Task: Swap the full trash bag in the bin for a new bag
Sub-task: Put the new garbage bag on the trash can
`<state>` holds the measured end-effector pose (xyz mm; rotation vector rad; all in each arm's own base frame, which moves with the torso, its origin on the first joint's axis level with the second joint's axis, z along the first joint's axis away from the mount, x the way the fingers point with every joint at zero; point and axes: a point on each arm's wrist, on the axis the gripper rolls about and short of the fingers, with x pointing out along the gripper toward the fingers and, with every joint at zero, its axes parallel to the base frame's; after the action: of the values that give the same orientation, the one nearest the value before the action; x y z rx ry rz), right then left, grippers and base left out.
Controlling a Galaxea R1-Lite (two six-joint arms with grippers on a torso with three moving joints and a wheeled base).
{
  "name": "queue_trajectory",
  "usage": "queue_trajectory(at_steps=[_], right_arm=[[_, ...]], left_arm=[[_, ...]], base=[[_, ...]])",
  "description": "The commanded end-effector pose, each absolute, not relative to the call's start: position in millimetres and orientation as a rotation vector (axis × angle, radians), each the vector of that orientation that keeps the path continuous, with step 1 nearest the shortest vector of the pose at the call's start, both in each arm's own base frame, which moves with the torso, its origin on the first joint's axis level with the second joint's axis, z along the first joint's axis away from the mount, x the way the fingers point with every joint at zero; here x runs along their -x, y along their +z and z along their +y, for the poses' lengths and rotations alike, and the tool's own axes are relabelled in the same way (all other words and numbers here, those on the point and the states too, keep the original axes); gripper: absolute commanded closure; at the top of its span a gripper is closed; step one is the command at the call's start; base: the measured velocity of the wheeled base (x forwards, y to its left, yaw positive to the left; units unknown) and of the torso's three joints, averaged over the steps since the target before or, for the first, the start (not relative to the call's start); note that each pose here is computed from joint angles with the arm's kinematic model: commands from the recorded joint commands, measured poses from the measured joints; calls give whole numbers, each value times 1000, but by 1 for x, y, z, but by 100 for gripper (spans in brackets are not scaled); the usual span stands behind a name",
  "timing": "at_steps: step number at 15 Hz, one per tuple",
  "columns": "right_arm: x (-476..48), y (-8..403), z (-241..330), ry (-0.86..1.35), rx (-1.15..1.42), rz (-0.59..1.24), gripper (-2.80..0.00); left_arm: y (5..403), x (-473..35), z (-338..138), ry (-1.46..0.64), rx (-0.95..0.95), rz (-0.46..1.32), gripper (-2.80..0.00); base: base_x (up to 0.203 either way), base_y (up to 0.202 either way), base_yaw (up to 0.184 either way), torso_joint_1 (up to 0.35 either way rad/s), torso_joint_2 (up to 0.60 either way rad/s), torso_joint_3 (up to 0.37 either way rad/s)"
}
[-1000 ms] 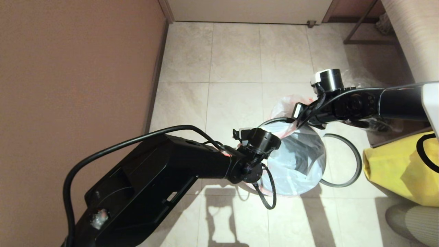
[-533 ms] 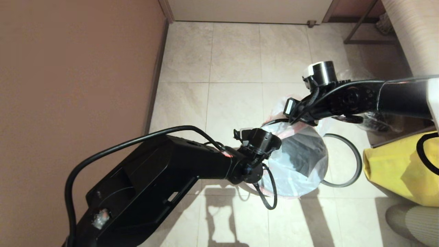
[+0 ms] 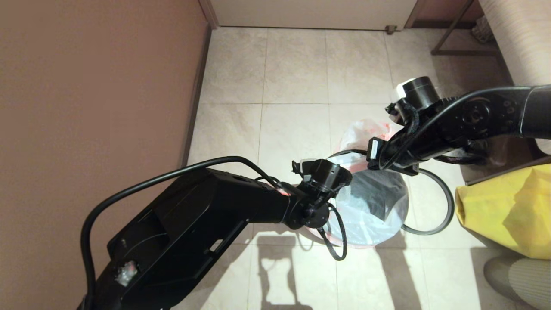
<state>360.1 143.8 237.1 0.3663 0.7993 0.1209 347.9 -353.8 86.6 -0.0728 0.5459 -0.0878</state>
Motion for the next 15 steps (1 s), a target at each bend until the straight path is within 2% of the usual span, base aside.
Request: queue_trajectory(at_steps=[1, 4, 9, 15], right_arm=[[-350, 245, 145, 136, -367, 792, 0], [-367, 211, 149, 155, -391, 901, 0], [-384, 198, 138, 255, -475, 939, 0], [-404, 178, 143, 306, -425, 931, 0]], left_arm=[[88, -348, -353, -83, 78, 543, 0], [86, -348, -354, -80, 70, 534, 0], [94, -350, -350, -79, 88, 519, 0], [103, -351, -346, -83, 103, 512, 0]], base=[[0, 0, 0, 0, 0, 0], [0, 0, 0, 0, 0, 0], [0, 0, 0, 0, 0, 0], [0, 0, 0, 0, 0, 0]])
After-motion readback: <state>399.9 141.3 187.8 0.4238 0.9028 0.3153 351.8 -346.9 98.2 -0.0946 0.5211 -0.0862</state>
